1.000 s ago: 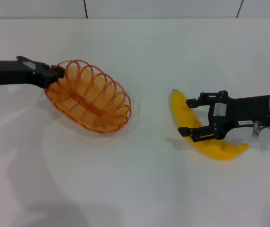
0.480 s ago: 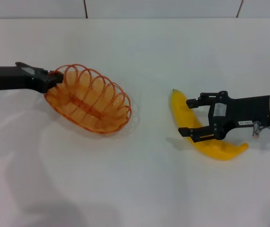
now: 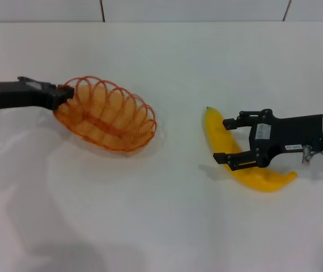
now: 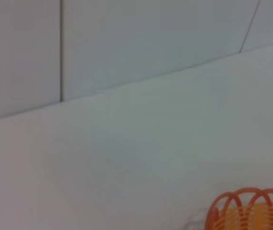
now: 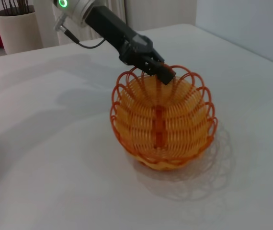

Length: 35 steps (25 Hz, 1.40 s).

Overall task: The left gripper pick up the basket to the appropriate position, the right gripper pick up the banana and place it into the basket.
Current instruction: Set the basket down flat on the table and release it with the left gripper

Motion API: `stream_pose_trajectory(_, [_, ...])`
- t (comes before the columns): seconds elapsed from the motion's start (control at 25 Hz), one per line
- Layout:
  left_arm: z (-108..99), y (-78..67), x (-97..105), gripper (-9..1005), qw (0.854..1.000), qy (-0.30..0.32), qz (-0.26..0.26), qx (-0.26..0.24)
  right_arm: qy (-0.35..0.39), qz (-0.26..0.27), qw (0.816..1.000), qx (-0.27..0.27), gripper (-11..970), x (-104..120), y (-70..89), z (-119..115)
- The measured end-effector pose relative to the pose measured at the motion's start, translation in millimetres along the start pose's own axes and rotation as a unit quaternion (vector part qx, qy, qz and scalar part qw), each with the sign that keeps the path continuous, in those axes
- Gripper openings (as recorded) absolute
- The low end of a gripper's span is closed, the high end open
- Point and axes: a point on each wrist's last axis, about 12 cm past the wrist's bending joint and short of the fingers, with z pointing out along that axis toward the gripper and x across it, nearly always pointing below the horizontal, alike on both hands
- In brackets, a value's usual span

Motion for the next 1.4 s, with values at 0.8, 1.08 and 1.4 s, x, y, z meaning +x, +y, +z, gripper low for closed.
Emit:
stream_pose_trajectory(0.8, [17,-4.8,17,80,0.998,-0.030,-0.047,-0.009,0.005,-0.011,1.000,-0.010,858,-4,0.6,5])
stream_pose_trajectory(1.08, [19,-6.5,24,80,0.997,-0.034,-0.064,-0.010,0.005,-0.011,1.000,-0.010,858,-5,0.4,5])
stream_pose_trajectory(1.4, [17,-6.8,32,80,0.996,-0.036,-0.081,-0.012,0.005,-0.011,1.000,-0.011,857,-5,0.6,6])
